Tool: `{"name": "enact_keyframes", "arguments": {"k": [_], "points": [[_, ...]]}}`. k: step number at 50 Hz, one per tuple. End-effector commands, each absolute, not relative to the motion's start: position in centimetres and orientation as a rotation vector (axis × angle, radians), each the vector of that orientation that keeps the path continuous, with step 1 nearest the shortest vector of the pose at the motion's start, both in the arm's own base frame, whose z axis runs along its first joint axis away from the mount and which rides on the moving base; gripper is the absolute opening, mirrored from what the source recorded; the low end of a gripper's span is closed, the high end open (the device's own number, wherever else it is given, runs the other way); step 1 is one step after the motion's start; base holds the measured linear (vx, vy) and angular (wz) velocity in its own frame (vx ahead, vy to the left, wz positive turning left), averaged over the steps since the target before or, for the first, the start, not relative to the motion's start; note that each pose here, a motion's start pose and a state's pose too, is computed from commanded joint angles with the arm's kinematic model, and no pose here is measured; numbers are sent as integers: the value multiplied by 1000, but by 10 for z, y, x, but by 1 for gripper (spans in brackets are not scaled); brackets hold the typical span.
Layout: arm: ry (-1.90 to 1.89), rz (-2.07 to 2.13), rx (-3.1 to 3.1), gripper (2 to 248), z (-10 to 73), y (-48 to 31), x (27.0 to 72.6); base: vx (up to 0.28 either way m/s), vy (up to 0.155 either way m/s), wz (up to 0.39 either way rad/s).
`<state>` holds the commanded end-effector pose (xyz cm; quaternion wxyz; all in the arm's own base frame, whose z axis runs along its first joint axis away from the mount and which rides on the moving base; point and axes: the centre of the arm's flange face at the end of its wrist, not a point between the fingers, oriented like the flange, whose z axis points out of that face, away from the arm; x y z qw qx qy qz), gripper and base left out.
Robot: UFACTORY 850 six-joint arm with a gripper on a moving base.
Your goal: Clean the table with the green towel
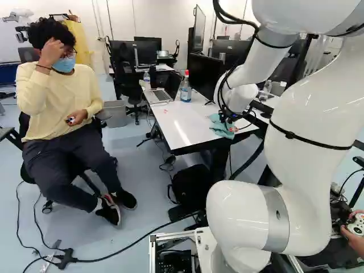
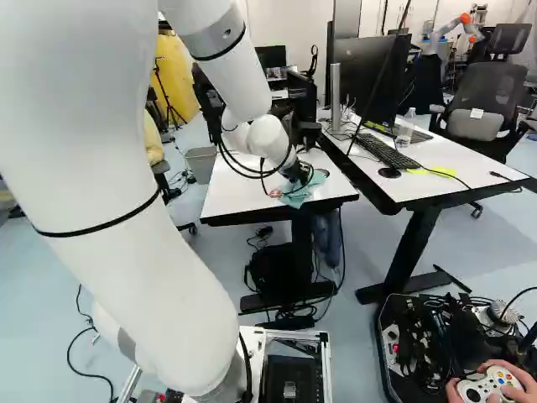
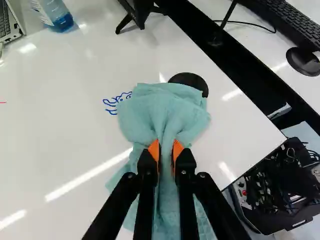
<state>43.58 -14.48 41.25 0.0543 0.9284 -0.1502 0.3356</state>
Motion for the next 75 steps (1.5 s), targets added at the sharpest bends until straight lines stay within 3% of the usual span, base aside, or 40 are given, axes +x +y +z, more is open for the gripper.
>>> {"name": "enact_keyframes", "arguments": {"k": [17,75], "points": [[-454,1019,2821,51,412,-145,440,0,0,0],[-321,1082,2846,51,409,-123,539,0,0,0]]}}
